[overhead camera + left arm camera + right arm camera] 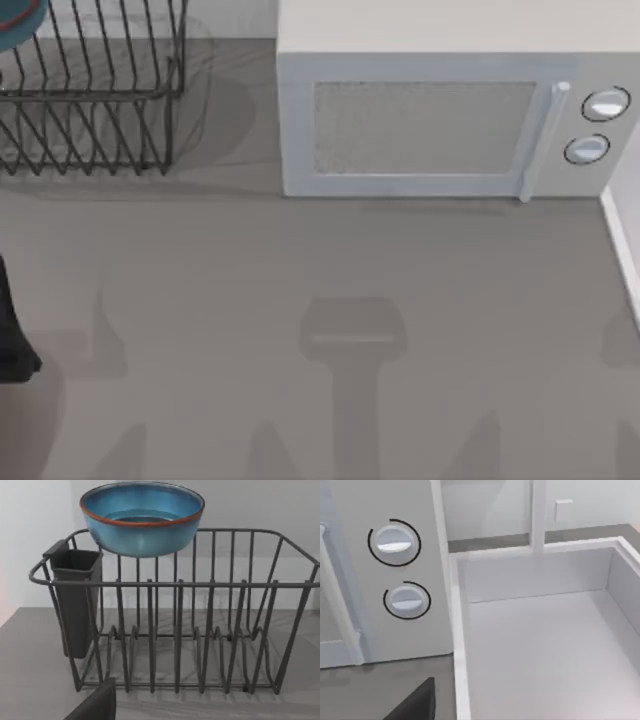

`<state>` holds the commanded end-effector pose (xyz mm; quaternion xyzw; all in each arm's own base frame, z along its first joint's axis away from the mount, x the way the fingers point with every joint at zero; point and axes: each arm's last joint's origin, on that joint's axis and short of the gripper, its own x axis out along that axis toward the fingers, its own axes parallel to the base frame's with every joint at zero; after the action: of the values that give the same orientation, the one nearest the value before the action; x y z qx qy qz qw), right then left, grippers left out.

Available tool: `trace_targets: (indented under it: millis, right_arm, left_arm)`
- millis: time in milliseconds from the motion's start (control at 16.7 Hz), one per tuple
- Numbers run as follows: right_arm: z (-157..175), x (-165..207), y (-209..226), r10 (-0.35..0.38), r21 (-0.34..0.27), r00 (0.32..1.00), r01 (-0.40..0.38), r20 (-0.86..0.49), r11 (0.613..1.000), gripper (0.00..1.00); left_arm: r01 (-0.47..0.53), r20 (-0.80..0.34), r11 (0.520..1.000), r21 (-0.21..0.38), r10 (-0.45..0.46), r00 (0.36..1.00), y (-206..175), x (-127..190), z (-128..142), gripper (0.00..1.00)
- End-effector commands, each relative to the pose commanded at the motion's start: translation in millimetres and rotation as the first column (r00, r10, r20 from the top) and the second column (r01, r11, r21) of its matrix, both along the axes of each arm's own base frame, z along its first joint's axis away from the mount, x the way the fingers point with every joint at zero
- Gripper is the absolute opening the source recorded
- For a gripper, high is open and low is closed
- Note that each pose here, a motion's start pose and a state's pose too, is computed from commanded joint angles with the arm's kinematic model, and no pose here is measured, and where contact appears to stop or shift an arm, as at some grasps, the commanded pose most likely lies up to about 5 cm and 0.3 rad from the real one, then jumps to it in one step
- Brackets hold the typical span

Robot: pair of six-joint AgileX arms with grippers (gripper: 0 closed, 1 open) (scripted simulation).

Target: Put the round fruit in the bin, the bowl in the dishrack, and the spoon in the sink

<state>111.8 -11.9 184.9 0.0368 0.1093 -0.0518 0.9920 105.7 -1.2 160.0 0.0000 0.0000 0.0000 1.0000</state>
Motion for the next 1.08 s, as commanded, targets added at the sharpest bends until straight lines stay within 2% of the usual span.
trace_targets:
  millis: [120, 240, 360, 480, 660, 840, 960, 1080]
  right_arm:
    - [11, 9, -8, -0.063, 0.052, 0.986, 0.072, -0.155, 0.996, 1.0]
    - [18, 23, -18, -0.125, 0.103, 0.932, 0.169, -0.339, 0.98, 1.0]
    - [21, 40, -33, -0.172, 0.143, 0.834, 0.285, -0.524, 0.948, 1.0]
    - [22, 56, -49, -0.197, 0.163, 0.706, 0.407, -0.681, 0.899, 1.0]
    - [20, 77, -77, -0.195, 0.159, 0.51, 0.57, -0.838, 0.806, 1.0]
    - [15, 94, -104, -0.163, 0.133, 0.347, 0.687, -0.924, 0.714, 1.0]
    - [11, 102, -118, -0.138, 0.114, 0.271, 0.738, -0.953, 0.666, 1.0]
    - [9, 106, -127, -0.122, 0.102, 0.229, 0.766, -0.966, 0.635, 1.0]
  left_arm:
    - [0.0, 0.0, 1.0, 0.0, 0.0, 1.0, 0, 0, 0, 1.0]
    - [0.0, 0.0, 1.0, 0.0, 0.0, 1.0, 0, 0, 0, 1.0]
    - [0.0, 0.0, 1.0, 0.0, 0.0, 1.0, 0, 0, 0, 1.0]
    - [0.0, 0.0, 1.0, 0.0, 0.0, 1.0, 0, 0, 0, 1.0]
    - [0.0, 0.0, 1.0, 0.0, 0.0, 1.0, 0, 0, 0, 1.0]
    - [0.0, 0.0, 1.0, 0.0, 0.0, 1.0, 0, 0, 0, 1.0]
    - [0.0, 0.0, 1.0, 0.0, 0.0, 1.0, 0, 0, 0, 1.0]
    - [0.0, 0.0, 1.0, 0.0, 0.0, 1.0, 0, 0, 0, 1.0]
